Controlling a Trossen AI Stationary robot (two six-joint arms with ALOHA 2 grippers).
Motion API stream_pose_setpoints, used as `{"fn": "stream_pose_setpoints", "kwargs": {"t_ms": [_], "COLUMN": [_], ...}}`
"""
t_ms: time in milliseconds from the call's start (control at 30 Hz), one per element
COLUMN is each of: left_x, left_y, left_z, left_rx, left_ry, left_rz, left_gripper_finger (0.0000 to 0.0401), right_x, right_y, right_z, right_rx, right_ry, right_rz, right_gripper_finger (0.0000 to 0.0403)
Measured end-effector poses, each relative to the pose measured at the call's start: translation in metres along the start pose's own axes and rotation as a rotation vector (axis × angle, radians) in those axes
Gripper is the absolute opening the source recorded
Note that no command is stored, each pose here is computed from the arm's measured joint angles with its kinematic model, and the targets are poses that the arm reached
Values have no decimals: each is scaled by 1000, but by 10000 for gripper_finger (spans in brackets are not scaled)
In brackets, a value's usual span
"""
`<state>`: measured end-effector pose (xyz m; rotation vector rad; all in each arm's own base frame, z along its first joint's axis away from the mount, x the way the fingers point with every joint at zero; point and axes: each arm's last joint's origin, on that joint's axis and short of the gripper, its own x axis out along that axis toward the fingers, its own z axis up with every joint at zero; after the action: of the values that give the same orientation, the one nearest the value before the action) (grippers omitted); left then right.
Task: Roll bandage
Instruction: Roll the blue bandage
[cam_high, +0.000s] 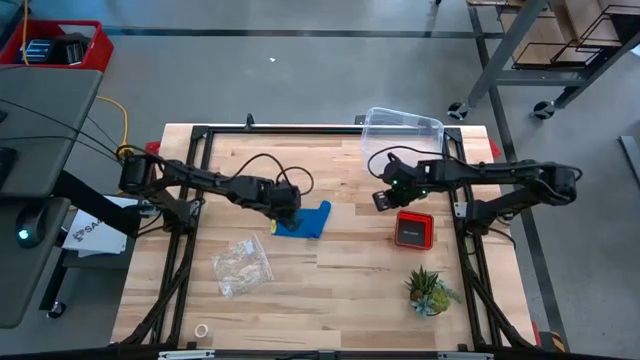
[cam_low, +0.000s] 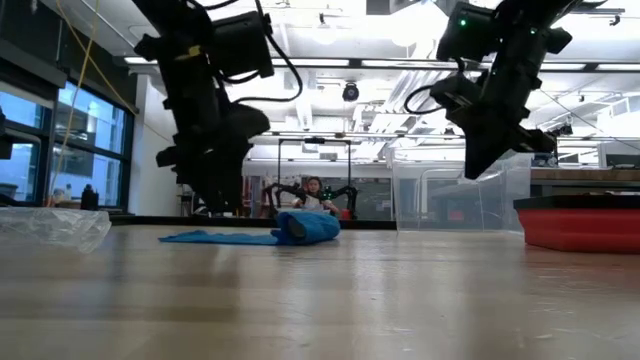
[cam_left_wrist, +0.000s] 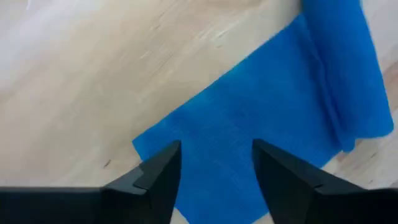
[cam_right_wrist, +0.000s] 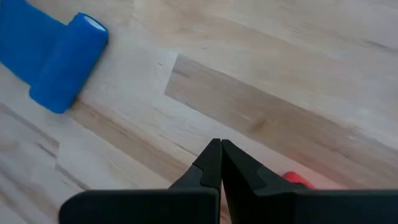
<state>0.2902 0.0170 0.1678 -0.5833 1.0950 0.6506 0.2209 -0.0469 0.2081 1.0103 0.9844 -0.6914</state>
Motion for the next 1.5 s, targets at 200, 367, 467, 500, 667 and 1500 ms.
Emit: {"fn": "stream_pose_setpoints", "kwargs": {"t_ms": [200, 367, 467, 500, 667, 1500], "left_x": [0, 10, 15, 17, 22, 1], "left_y": [-4, 3, 6, 6, 12, 30], "left_z": [-11, -21, -28, -29, -41, -51], "left_rx": [176, 258, 261, 261, 302, 332], "left_ry": [0, 19, 39, 35, 52, 103], "left_rz": [35, 39, -13, -25, -26, 74], "left_gripper_finger": [19, 3, 1, 1, 1, 0], "right_x": [8, 31, 45, 48, 51, 113], "right_y": [22, 46, 58, 61, 68, 98], "right_z": [-9, -18, -17, -16, -16, -36], "right_rx": [-12, 17, 55, 68, 66, 184], "right_ry": [-36, -64, -86, -92, -103, 37], "right_rz": [105, 180, 252, 275, 335, 375], "right_gripper_finger": [0, 0, 0, 0, 0, 0]}}
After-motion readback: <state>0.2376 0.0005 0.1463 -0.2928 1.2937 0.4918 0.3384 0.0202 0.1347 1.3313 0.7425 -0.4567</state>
